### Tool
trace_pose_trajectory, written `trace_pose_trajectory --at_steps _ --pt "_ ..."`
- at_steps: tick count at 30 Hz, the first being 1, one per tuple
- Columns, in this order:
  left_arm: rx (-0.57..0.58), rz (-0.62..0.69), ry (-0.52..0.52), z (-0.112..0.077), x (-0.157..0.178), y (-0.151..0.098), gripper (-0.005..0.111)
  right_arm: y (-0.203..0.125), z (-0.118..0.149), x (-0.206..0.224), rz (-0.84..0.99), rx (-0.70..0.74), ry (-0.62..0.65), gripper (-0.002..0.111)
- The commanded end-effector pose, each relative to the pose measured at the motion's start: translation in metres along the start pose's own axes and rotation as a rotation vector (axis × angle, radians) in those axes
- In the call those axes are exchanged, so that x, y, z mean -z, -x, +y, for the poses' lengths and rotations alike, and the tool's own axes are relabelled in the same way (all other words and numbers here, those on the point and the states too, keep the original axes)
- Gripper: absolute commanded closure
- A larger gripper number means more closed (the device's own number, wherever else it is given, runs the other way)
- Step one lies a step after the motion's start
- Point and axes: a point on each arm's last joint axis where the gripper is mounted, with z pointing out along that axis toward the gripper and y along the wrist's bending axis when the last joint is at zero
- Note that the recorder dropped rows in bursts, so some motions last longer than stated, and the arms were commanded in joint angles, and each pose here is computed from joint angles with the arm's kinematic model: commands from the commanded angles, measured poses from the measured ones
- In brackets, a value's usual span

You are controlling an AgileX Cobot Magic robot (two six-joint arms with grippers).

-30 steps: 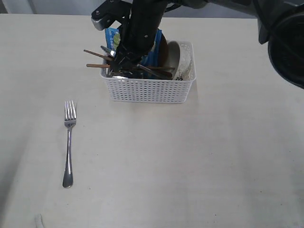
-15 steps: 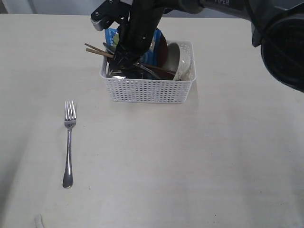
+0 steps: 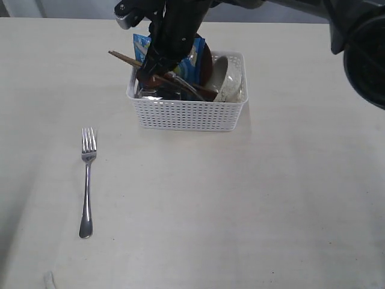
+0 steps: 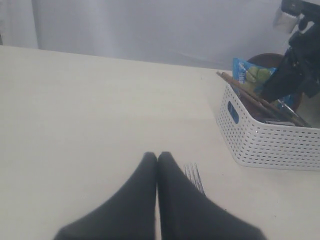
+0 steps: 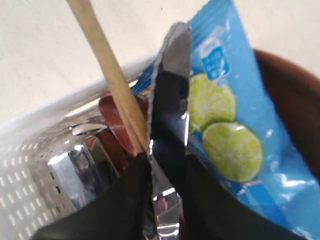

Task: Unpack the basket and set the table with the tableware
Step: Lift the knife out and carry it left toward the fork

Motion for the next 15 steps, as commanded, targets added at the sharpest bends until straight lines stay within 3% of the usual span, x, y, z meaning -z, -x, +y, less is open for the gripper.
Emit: trace_pose_trajectory --at_steps 1,15 --pt "0.001 -0.012 -0.001 0.000 0.000 0.000 0.107 0.008 -0.002 0.034 -0.053 -0.008 -0.018 0.109" --pt "0.001 -0.012 -0.001 0.000 0.000 0.000 0.107 0.019 0.013 0.089 -0.133 -0.046 0.036 0.109"
